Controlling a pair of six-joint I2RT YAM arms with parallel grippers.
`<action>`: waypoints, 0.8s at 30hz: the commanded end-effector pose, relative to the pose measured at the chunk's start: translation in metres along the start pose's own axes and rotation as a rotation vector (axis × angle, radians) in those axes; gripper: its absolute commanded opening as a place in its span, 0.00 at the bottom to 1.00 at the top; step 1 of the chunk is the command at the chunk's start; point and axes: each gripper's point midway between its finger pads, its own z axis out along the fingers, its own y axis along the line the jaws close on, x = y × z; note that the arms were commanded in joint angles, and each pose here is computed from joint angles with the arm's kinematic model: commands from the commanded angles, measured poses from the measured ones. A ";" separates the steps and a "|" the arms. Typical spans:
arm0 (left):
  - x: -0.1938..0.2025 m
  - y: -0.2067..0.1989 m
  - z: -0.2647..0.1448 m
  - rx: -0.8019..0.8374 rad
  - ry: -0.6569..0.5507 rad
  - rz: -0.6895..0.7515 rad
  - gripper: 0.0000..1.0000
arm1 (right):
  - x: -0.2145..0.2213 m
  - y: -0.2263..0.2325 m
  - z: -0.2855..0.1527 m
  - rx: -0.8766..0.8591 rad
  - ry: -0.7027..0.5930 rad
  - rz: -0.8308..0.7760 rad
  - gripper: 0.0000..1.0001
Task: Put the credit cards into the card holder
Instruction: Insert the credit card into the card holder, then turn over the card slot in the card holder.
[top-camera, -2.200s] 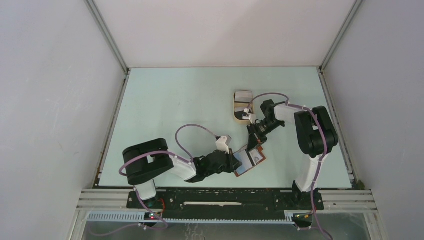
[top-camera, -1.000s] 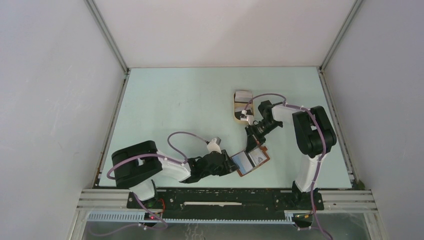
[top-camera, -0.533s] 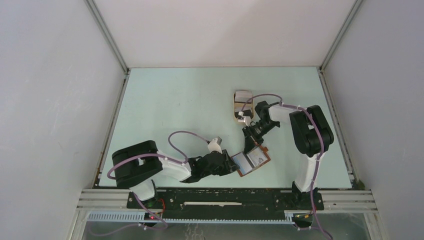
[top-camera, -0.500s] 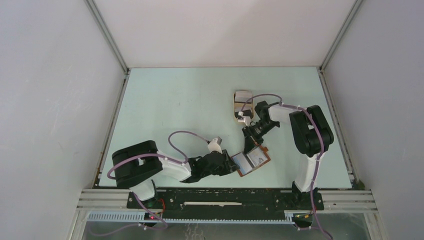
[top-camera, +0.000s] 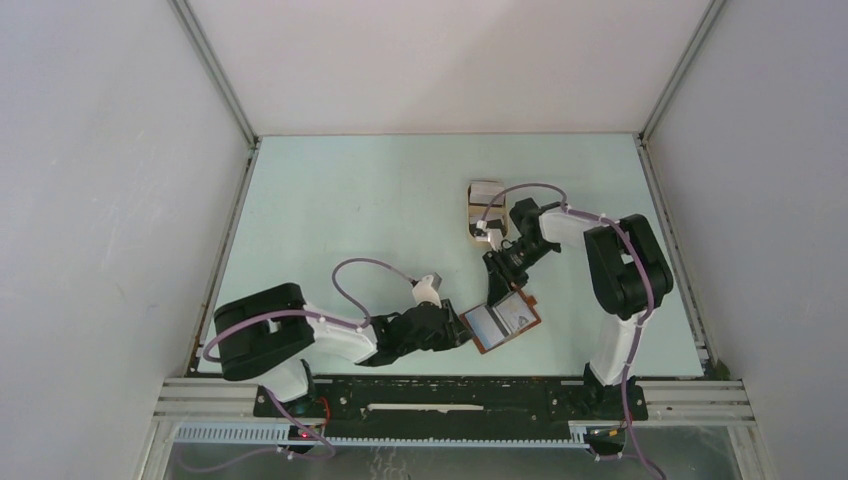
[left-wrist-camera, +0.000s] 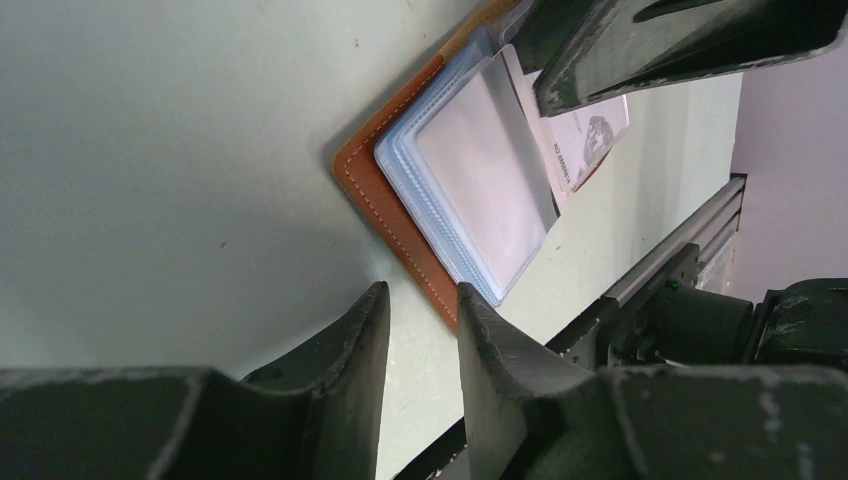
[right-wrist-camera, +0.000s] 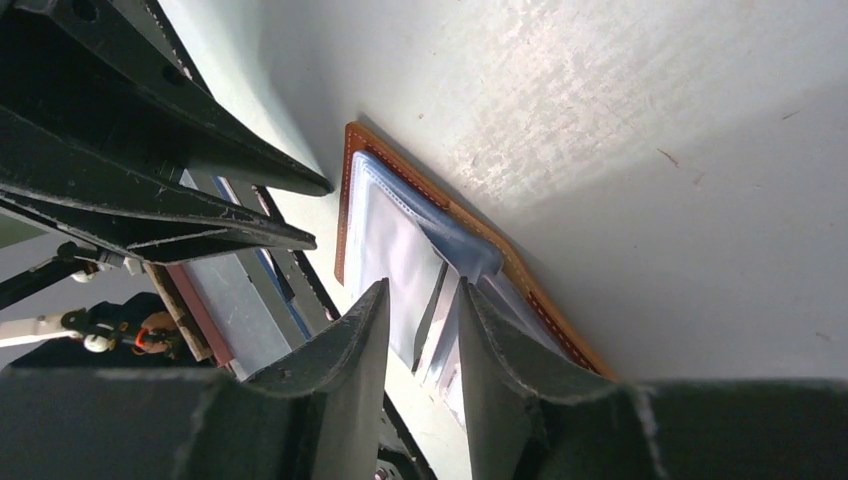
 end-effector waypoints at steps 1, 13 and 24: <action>-0.005 0.016 -0.008 -0.039 -0.024 0.066 0.36 | -0.019 0.012 -0.016 0.039 -0.062 -0.097 0.40; -0.028 0.002 -0.027 0.022 -0.113 0.151 0.36 | -0.024 0.029 -0.032 0.074 -0.110 -0.249 0.36; -0.077 -0.037 -0.065 0.153 -0.330 0.253 0.36 | -0.008 0.021 -0.028 0.244 -0.030 -0.479 0.03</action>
